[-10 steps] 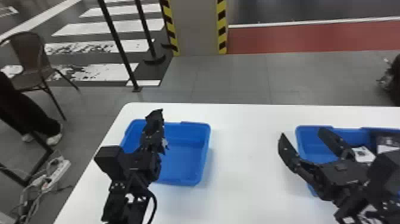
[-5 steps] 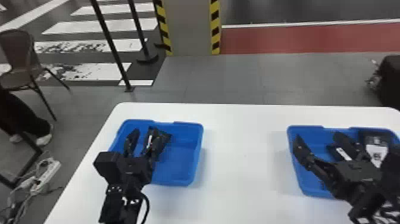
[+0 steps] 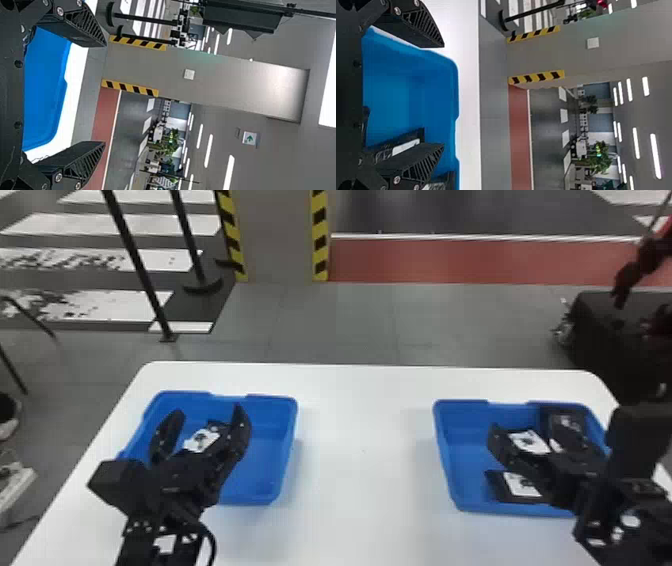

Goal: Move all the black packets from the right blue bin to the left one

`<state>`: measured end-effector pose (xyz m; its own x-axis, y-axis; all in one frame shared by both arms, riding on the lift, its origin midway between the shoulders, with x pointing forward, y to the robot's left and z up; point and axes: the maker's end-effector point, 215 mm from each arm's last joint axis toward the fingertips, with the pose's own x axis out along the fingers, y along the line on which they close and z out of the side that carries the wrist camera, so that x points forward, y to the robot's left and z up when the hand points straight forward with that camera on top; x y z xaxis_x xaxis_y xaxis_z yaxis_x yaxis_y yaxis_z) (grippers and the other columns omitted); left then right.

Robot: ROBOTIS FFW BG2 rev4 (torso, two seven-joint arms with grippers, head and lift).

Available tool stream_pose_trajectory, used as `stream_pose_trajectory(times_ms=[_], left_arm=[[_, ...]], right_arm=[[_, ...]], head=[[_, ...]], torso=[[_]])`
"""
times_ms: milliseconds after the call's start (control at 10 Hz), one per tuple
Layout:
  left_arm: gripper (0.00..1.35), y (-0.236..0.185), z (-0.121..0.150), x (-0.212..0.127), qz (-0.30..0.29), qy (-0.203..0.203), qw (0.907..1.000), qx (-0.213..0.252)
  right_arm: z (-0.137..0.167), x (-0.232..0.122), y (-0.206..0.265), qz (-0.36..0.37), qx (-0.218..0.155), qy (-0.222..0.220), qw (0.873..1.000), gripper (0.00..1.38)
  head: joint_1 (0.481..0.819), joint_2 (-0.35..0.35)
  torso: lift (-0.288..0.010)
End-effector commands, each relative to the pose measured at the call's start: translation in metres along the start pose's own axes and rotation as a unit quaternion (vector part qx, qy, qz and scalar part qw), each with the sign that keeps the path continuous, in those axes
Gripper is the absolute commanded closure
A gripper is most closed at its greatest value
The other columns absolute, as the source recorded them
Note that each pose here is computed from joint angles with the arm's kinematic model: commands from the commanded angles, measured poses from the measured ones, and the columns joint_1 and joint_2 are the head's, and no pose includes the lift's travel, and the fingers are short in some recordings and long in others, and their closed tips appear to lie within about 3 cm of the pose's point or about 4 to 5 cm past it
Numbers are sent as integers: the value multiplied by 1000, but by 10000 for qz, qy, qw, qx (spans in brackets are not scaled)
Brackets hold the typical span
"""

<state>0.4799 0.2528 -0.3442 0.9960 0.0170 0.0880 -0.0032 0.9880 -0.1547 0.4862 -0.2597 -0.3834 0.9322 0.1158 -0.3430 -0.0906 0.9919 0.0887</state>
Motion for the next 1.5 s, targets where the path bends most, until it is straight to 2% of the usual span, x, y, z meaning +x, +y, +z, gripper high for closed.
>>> stream_pose_trajectory(times_ms=[0,200,400,600,1100,1200,1400], left_arm=[[153,-4,3,-3,-35,9,10000,-10],[154,-4,2,-5,-52,48,10000,-9],[154,-4,2,-8,-54,60,10000,-32],[154,-4,3,-8,-61,37,10000,-34],[154,-6,2,-9,-76,40,10000,-25],[154,-5,3,-10,-69,26,10000,-13],[154,-4,3,-11,-58,24,10000,-17]], right_arm=[[-18,11,-48,-441,15,479,9979,137],[-34,15,-82,-699,228,844,9937,137],[-51,22,-96,-764,381,1211,9890,137],[-73,35,-106,-824,508,1598,9824,142],[-94,62,-112,-775,765,1989,9740,145],[-98,63,-109,-751,797,2059,9724,219],[-104,66,-96,-632,933,2124,9707,995]], head=[[695,8],[695,-65],[695,-99],[695,-116],[695,-127],[695,-126],[695,-119]], torso=[[-110],[-110],[-110],[-110],[-110],[-110],[-110]])
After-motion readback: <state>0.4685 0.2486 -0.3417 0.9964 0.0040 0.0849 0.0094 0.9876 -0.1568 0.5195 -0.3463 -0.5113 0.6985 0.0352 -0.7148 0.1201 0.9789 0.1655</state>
